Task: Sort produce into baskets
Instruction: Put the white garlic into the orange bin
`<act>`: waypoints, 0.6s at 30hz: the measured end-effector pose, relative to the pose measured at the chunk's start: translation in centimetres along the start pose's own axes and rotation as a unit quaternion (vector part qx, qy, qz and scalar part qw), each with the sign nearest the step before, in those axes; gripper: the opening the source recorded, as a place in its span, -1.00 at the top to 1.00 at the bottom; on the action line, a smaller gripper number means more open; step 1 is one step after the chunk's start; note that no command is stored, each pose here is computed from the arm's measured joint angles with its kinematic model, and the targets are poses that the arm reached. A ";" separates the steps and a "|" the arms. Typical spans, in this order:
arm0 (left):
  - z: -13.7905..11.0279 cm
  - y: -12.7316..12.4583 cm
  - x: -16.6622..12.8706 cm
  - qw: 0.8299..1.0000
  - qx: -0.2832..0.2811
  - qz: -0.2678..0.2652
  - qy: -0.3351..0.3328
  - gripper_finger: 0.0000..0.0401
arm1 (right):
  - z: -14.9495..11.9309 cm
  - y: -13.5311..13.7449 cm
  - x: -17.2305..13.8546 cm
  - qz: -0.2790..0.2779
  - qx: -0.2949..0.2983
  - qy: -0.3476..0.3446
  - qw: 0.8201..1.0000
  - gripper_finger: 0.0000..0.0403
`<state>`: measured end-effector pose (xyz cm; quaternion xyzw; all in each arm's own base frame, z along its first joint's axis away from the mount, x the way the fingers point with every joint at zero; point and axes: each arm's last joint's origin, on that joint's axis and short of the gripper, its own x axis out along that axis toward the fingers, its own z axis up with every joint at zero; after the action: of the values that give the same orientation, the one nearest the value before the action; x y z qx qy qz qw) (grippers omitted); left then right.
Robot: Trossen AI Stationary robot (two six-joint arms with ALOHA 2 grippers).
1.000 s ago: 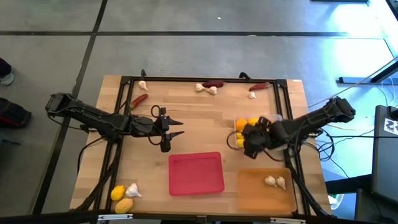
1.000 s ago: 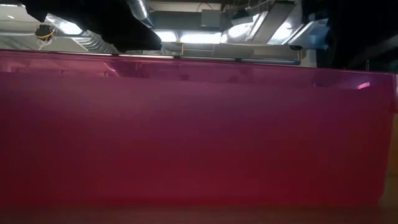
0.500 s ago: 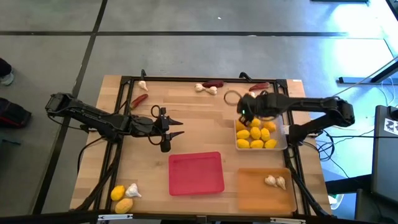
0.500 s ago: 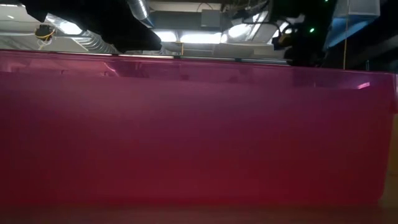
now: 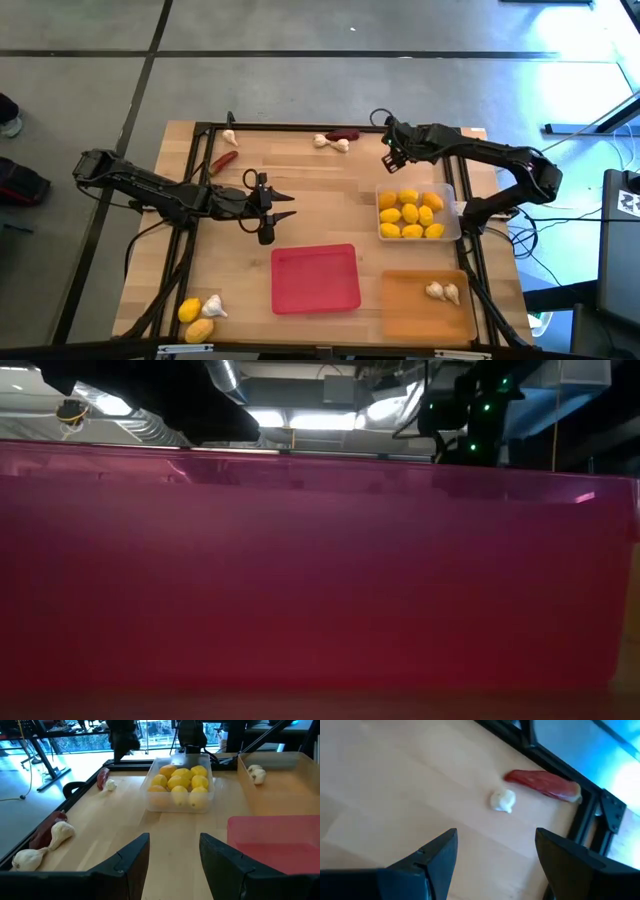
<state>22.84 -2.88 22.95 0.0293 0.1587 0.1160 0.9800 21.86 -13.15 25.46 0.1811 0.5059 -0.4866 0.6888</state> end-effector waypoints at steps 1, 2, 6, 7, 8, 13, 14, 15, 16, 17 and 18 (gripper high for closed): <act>0.0 0.0 0.0 1.000 0.000 0.000 0.000 0.16 | 0.2 -0.3 0.4 -0.005 0.007 0.004 1.000 -0.30; 0.0 0.0 0.0 1.000 0.002 0.000 0.000 0.16 | 0.5 -0.6 0.8 -0.009 0.014 0.007 1.000 -0.30; 0.0 0.0 0.0 1.000 0.001 0.000 0.000 0.16 | 1.1 -1.4 2.3 -0.021 0.036 0.026 0.999 -0.30; 0.0 0.0 0.0 1.000 -0.001 0.000 0.000 0.16 | 1.3 -1.5 2.7 -0.025 0.040 0.029 0.998 -0.30; 0.0 0.0 0.0 1.000 -0.003 0.000 0.000 0.16 | 1.4 -1.6 3.1 -0.025 0.045 0.027 0.998 -0.30; 0.0 0.0 0.0 1.000 -0.003 0.000 0.000 0.16 | 1.3 -2.2 5.6 -0.001 0.074 0.016 0.997 -0.30; 0.0 0.0 0.0 1.000 -0.003 0.000 0.000 0.16 | 1.3 -2.4 6.0 -0.002 0.081 0.012 0.997 -0.30; 0.0 0.0 0.0 1.000 -0.003 0.000 0.000 0.16 | 1.2 -2.7 6.4 -0.004 0.089 0.010 0.996 -0.30; 0.0 0.0 0.0 1.000 -0.003 0.000 0.000 0.16 | 1.1 -3.0 6.7 -0.005 0.097 0.010 0.995 -0.30; 0.0 0.0 0.0 1.000 -0.003 0.000 0.000 0.16 | 1.0 -3.2 7.0 -0.004 0.103 0.012 0.995 -0.30; 0.0 0.0 0.0 1.000 -0.003 0.000 0.000 0.16 | 0.9 -3.4 7.4 0.000 0.109 0.012 0.994 -0.30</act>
<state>22.84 -2.89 22.95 0.0264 0.1582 0.1163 0.9802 19.52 -18.95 20.24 0.2615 0.4580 -0.5365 0.6588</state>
